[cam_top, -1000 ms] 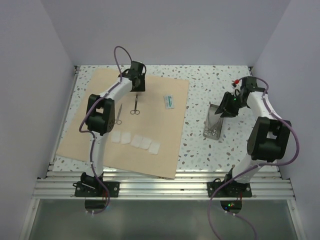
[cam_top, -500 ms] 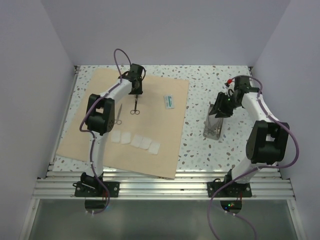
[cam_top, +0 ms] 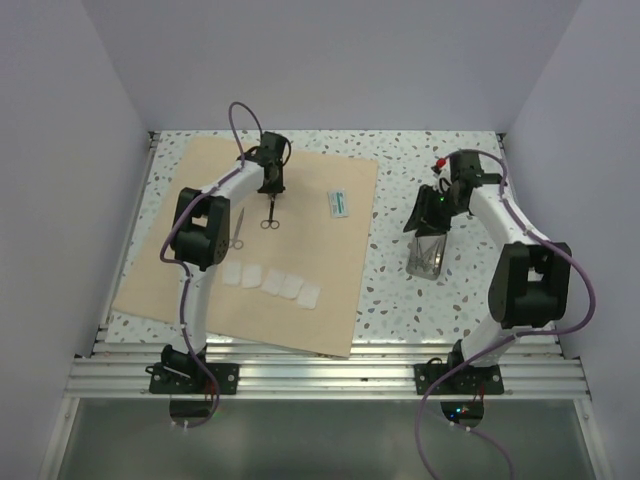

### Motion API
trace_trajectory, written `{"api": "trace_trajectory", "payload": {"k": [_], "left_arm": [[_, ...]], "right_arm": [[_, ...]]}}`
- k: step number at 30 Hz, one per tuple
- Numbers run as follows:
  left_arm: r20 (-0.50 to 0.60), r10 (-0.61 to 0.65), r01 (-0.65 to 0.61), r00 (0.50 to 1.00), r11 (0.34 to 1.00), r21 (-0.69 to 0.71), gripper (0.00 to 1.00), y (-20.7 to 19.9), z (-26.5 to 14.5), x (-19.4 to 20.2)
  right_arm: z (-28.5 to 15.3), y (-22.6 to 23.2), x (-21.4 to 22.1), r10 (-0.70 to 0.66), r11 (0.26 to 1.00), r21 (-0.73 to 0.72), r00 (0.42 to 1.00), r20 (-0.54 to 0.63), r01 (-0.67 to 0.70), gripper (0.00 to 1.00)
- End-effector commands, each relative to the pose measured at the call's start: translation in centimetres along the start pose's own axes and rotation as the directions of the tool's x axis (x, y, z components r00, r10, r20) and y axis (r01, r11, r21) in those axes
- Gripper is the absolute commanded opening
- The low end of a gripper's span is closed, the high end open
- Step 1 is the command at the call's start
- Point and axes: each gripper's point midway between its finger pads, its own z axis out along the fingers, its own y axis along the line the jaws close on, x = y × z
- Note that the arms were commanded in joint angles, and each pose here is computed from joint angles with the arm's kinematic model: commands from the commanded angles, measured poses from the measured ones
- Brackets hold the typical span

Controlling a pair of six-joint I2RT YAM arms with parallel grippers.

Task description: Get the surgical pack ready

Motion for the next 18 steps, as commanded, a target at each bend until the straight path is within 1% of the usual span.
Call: {"api": "trace_trajectory", "payload": {"k": [1, 5, 6, 9, 10, 11, 12, 13, 14, 15, 16, 17, 18], "left_arm": [[-0.006, 0.006, -0.006, 1.000, 1.000, -0.003, 0.30, 0.4, 1.5, 0.6], [-0.019, 0.009, -0.009, 1.000, 1.000, 0.010, 0.26, 0.1, 1.9, 1.0], [-0.020, 0.009, -0.009, 1.000, 1.000, 0.015, 0.22, 0.0, 1.9, 1.0], [-0.015, 0.012, -0.012, 1.000, 1.000, 0.018, 0.17, 0.1, 1.5, 0.9], [-0.014, 0.014, -0.013, 1.000, 1.000, 0.020, 0.12, 0.0, 1.4, 0.8], [-0.008, 0.013, -0.012, 1.000, 1.000, 0.022, 0.10, 0.1, 1.0, 0.5], [-0.003, 0.010, -0.010, 1.000, 1.000, 0.024, 0.06, 0.2, 0.8, 0.3], [-0.002, 0.008, -0.008, 1.000, 1.000, 0.024, 0.02, 0.3, 0.6, 0.1], [0.006, 0.005, -0.005, 1.000, 1.000, 0.024, 0.00, 0.3, 0.1, -0.3], [0.012, 0.001, -0.001, 1.000, 1.000, 0.025, 0.00, 0.3, -0.1, -0.6], [-0.001, 0.000, 0.000, 1.000, 1.000, 0.018, 0.00, 0.6, -0.3, -0.6], [0.006, -0.009, 0.009, 1.000, 1.000, 0.019, 0.00, 0.6, -0.7, -1.2], [-0.014, -0.010, 0.010, 1.000, 1.000, 0.012, 0.00, 0.8, -1.0, -1.0]], "right_arm": [[0.1, 2.1, -0.4, -0.040, 0.999, -0.011, 0.999, 0.018, 0.040, 0.43], [1.2, 4.4, 0.3, -0.083, 0.996, -0.025, 0.997, -0.008, 0.082, 0.43], [1.5, 4.8, 0.3, -0.080, 0.996, -0.028, 0.997, -0.008, 0.080, 0.43], [2.3, 7.3, 0.2, -0.114, 0.992, -0.059, 0.994, -0.006, 0.113, 0.43], [3.2, 8.2, 0.6, -0.130, 0.989, -0.068, 0.991, -0.026, 0.128, 0.43], [3.3, 9.3, 0.1, -0.137, 0.987, -0.085, 0.990, -0.014, 0.136, 0.43], [4.3, 9.9, 0.0, -0.142, 0.985, -0.097, 0.990, -0.022, 0.139, 0.43], [4.7, 11.6, 0.5, -0.165, 0.977, -0.140, 0.986, -0.036, 0.158, 0.43], [5.0, 13.0, 0.1, -0.166, 0.973, -0.167, 0.986, -0.026, 0.160, 0.43], [5.5, 14.6, -0.6, -0.189, 0.960, -0.209, 0.982, 0.013, 0.188, 0.43], [6.9, 16.1, 0.1, -0.211, 0.945, -0.257, 0.978, -0.004, 0.203, 0.44], [7.5, 17.4, 0.1, -0.192, 0.940, -0.288, 0.981, 0.000, 0.184, 0.44], [8.2, 19.1, -0.9, -0.200, 0.915, -0.347, 0.978, 0.051, 0.205, 0.44]]}}
